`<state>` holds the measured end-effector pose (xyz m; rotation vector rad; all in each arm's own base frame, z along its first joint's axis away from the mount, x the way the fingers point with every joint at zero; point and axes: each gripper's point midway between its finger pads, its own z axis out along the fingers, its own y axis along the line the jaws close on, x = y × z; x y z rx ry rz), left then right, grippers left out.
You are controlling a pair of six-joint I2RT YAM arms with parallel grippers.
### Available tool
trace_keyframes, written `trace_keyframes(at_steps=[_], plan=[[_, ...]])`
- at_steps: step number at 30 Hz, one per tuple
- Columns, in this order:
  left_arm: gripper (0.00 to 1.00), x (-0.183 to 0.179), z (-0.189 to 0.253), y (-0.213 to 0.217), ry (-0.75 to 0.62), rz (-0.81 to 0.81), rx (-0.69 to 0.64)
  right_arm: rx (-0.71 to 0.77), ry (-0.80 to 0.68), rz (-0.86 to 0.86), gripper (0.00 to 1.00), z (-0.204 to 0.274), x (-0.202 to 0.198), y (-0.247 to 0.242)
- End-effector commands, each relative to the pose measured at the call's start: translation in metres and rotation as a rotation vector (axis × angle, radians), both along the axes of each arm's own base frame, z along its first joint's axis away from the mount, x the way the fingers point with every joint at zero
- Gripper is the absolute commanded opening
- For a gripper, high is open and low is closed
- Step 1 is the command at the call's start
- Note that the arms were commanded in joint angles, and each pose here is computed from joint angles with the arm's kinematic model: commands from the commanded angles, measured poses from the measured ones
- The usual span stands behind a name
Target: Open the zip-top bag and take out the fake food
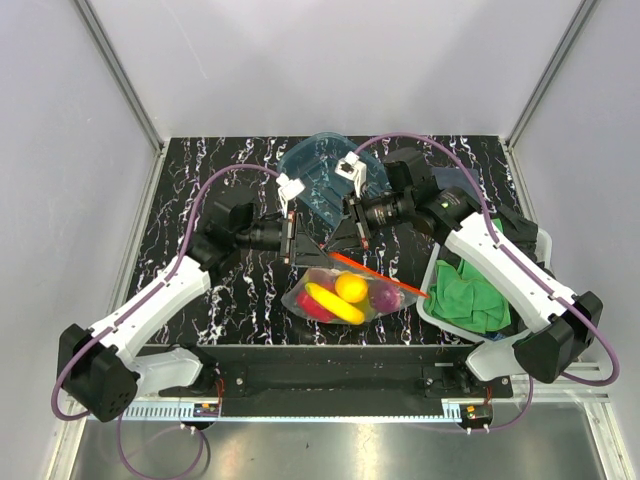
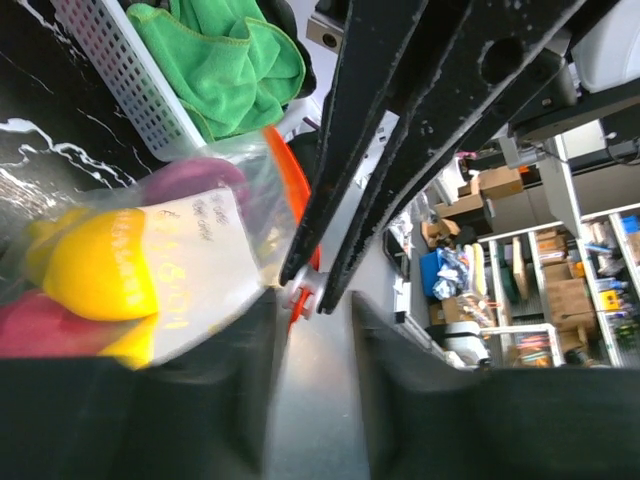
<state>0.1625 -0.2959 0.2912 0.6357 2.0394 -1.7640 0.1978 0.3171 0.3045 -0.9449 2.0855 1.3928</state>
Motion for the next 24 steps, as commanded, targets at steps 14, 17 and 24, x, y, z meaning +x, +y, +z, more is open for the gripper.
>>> trace_keyframes(at_steps=[14, 17, 24], plan=[[0.00, 0.003, 0.027, 0.005, -0.170, 0.070, -0.050, 0.020, -0.081, -0.033, 0.00, 0.004, -0.007, -0.023], [0.00, 0.006, 0.026, 0.009, -0.173, 0.094, -0.049, -0.014, -0.081, -0.047, 0.00, -0.009, -0.013, -0.031], [0.00, 0.033, 0.026, 0.023, -0.189, 0.223, 0.000, -0.063, -0.057, -0.095, 0.00, -0.031, -0.028, -0.051]])
